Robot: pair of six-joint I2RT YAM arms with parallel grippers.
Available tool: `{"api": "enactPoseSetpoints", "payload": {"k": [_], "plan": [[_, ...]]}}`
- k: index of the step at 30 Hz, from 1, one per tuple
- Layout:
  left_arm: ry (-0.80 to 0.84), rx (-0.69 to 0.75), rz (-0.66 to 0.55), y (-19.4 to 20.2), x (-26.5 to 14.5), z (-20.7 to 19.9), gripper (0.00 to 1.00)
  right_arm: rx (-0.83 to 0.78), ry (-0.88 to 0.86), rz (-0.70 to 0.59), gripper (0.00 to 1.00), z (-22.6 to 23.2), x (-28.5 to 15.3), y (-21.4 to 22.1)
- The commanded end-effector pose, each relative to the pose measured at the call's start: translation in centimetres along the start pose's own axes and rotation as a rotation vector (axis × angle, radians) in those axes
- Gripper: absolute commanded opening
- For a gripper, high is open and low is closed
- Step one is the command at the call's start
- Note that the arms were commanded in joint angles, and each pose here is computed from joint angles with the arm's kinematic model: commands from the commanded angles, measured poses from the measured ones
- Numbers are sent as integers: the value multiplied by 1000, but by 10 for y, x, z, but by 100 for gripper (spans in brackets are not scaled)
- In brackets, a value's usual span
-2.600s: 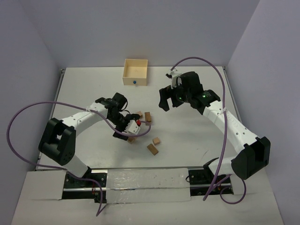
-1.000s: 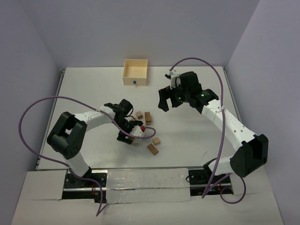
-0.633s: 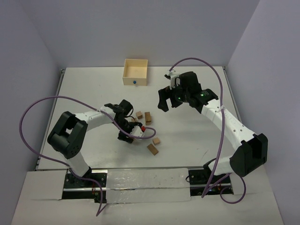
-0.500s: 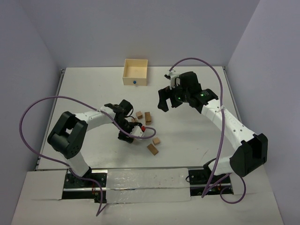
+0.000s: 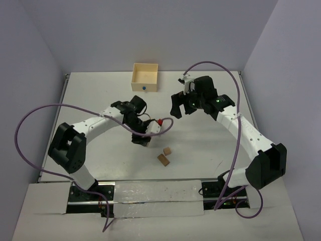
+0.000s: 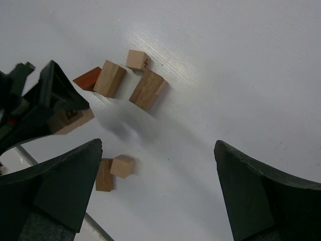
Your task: Build the wood block tower
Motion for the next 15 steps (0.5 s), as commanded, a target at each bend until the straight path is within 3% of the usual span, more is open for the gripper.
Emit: {"api": "enactPoseSetpoints", "payload": {"k": [1,4,7,15], "plan": [[-62,-213,-59,-46,-41,7,9,7,23,-89,100,-11,-21,-23],[-44,-268,-19,-55,-48,16,8,22,38,-101,100,-22,-28,-24],[-99,-350,-23,-68,-52,36,0,20,70,-112,100,-32,-36,-28],[-195,-456,-11,-72,-36,72,2,43,143,-131,100,-59,-63,-34]]}}
Point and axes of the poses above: each gripper's point midway between its finger pads, its own x axis out along the fingers, its own z axis along the line the jaws close on, y = z × x, the point moved 6 cm from there along -x, back along the fingers, and after that the axes turned 10 degrees about -x, right-handed, at the moved point
